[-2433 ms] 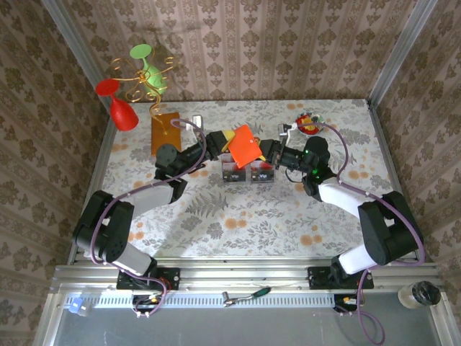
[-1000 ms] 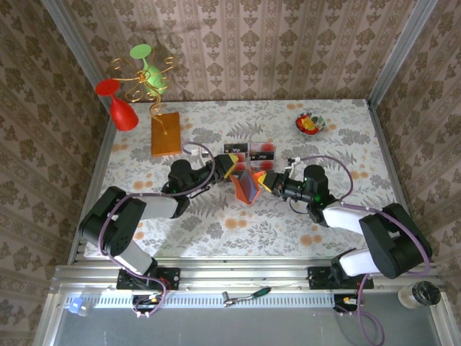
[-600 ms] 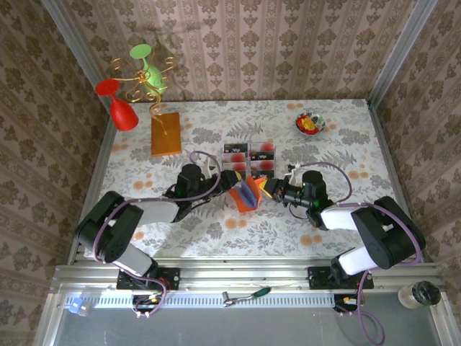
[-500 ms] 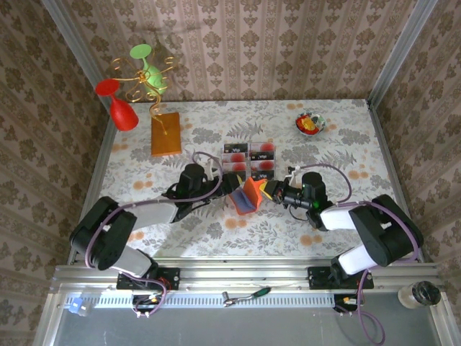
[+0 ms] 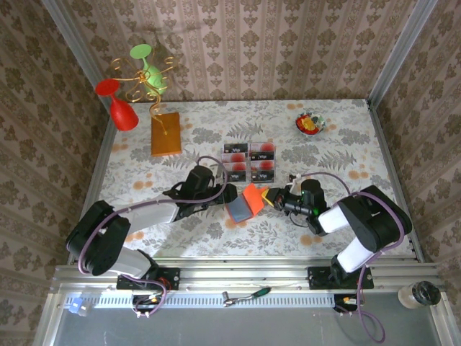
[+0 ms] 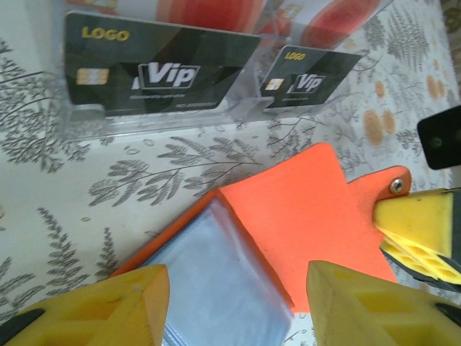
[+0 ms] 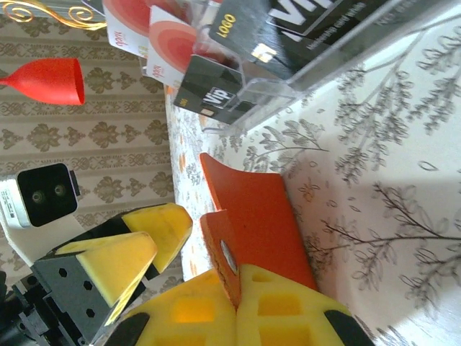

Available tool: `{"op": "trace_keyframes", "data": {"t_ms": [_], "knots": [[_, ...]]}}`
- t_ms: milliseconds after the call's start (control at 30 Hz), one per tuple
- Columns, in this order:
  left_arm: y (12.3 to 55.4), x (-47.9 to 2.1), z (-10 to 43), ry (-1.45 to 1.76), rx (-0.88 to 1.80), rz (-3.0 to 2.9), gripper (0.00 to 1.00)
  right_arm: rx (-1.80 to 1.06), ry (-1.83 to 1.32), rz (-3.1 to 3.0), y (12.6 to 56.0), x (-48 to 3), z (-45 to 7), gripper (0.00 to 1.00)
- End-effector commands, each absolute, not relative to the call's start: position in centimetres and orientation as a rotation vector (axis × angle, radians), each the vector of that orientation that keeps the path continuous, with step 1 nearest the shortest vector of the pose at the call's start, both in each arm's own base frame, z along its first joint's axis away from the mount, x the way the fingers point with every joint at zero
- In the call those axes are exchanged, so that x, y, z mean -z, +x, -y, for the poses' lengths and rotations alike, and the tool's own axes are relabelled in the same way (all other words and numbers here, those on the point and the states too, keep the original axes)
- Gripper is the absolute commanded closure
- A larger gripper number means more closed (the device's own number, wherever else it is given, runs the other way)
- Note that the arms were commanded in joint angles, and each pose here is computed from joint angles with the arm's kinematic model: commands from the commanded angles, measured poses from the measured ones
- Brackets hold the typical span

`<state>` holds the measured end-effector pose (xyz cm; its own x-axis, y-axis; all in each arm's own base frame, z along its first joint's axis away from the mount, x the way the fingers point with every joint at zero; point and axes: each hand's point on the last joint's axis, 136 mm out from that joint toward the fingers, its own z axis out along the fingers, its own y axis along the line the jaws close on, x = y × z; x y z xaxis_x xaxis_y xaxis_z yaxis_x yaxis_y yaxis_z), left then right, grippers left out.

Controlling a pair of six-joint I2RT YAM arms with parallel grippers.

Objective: Put the credit cards into the card holder

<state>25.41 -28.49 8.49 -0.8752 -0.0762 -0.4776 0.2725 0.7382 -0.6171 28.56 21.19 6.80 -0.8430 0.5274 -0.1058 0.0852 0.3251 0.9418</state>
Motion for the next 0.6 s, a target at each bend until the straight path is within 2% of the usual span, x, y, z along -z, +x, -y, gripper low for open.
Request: {"op": "trace_keyframes", "data": {"t_ms": [0, 267, 567], "knots": [[24.9, -7.8, 27.4, 0.134, 0.910, -2.482, 0.45, -1.452, 0.562, -2.216, 28.3, -6.0, -20.4, 1.00], [24.4, -6.9, 27.3, 0.138, 0.895, -2.523, 0.43, -1.150, 0.559, -2.332, 26.0, -5.3, -18.2, 1.00], [23.8, -6.2, 28.1, 0.165, 0.902, -2.546, 0.41, -1.023, 0.621, -2.339, 24.6, -4.3, -16.4, 1.00]]}}
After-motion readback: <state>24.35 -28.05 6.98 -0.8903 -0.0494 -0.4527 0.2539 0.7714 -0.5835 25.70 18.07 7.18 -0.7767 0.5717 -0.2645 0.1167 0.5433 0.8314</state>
